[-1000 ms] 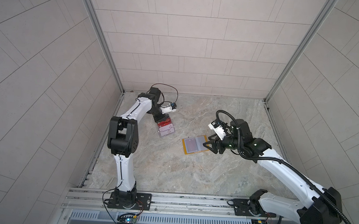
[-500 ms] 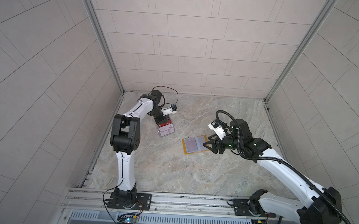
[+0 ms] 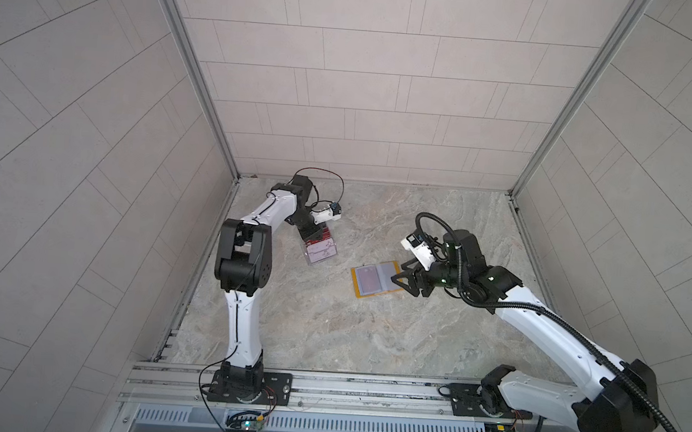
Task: Take the credit cards out of the card holder
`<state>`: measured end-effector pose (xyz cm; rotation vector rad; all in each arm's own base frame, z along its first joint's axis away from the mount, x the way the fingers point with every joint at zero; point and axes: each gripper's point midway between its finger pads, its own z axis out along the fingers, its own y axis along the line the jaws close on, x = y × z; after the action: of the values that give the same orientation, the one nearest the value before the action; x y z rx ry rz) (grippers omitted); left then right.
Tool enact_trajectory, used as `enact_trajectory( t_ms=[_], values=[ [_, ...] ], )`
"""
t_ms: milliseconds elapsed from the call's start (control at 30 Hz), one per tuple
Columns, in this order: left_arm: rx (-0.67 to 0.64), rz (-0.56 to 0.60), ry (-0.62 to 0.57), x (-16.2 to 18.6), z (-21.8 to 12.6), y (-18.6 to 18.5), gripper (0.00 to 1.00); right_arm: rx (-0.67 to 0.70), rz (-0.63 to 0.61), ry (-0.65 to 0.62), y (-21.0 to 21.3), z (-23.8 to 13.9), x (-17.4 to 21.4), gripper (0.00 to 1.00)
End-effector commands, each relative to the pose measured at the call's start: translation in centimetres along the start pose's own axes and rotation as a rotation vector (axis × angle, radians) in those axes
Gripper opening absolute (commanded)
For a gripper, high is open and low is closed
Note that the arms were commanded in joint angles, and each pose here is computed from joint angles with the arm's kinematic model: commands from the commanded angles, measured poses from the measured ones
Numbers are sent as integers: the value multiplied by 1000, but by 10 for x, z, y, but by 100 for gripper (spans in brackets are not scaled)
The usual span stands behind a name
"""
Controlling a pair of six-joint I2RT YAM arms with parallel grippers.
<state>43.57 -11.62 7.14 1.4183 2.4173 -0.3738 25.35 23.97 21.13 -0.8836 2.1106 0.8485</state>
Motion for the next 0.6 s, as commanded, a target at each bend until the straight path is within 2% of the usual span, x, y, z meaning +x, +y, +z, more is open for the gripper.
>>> enact_trajectory(
  t_ms=[0,233,567],
  values=[
    [-24,-8,-20,-8,-8,5,17,5,-30,9,-1,0,2,61],
    [-107,-4,-35,-17,-31,12,29,14,-17,19,-4,3,4,61],
    [-188,23,-73,-34,-68,1,33,62,-2,12,-14,5,5,62]
  ],
)
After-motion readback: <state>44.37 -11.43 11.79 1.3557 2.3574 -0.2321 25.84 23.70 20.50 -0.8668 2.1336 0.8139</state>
